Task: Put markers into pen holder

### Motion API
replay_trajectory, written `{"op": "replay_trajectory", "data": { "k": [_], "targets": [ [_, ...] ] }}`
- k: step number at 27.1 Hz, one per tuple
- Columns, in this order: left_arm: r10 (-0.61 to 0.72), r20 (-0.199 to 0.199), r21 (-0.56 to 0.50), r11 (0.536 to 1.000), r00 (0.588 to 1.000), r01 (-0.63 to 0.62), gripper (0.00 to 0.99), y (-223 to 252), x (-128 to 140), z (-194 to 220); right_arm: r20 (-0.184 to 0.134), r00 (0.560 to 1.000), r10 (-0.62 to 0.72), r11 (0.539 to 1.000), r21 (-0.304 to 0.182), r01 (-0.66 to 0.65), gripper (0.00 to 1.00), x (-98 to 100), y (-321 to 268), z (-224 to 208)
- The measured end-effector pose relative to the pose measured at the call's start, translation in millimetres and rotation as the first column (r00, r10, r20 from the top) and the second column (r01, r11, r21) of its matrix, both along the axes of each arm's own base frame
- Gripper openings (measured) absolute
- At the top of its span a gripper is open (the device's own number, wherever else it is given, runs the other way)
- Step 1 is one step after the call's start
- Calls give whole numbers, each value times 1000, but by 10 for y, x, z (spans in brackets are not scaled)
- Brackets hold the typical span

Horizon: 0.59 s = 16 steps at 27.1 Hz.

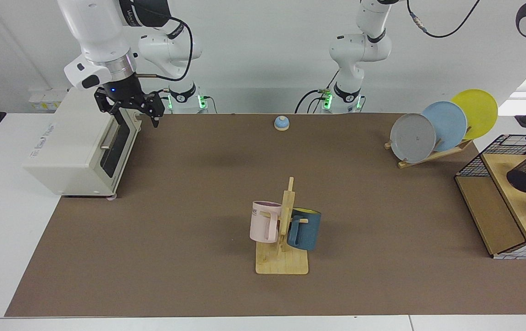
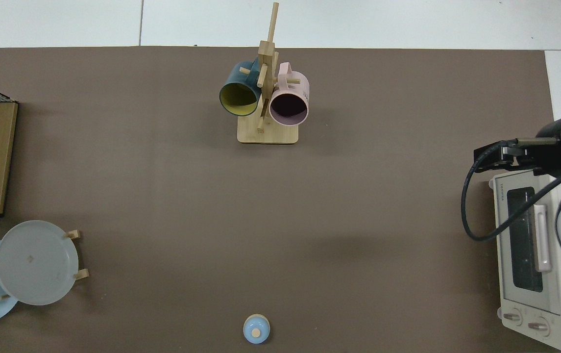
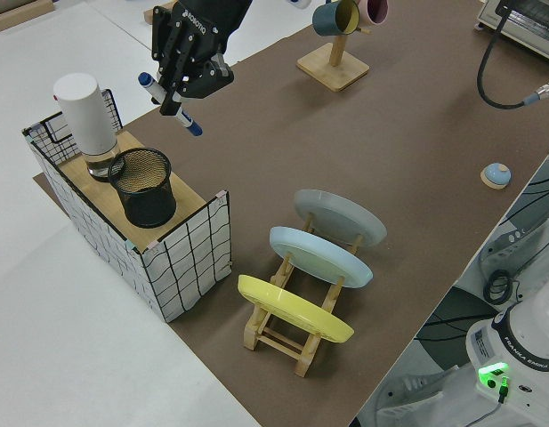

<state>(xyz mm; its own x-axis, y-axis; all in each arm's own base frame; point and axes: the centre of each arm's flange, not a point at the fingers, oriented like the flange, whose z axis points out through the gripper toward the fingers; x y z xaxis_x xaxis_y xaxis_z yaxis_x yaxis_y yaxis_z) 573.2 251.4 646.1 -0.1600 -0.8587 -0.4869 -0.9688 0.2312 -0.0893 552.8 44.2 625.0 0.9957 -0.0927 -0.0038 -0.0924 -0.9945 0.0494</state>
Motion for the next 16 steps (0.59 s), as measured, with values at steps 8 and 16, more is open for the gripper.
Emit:
{"op": "replay_trajectory", "data": {
  "k": [8,16],
  "targets": [
    [-63,5,85,994,998,63,167,198,181,-81,0,1000,0,1000,0,0,1000,0,0,0],
    [-61,16,181,982,998,57,167,332,150,26,0,1000,0,1000,0,0,1000,0,0,0]
  ]
}}
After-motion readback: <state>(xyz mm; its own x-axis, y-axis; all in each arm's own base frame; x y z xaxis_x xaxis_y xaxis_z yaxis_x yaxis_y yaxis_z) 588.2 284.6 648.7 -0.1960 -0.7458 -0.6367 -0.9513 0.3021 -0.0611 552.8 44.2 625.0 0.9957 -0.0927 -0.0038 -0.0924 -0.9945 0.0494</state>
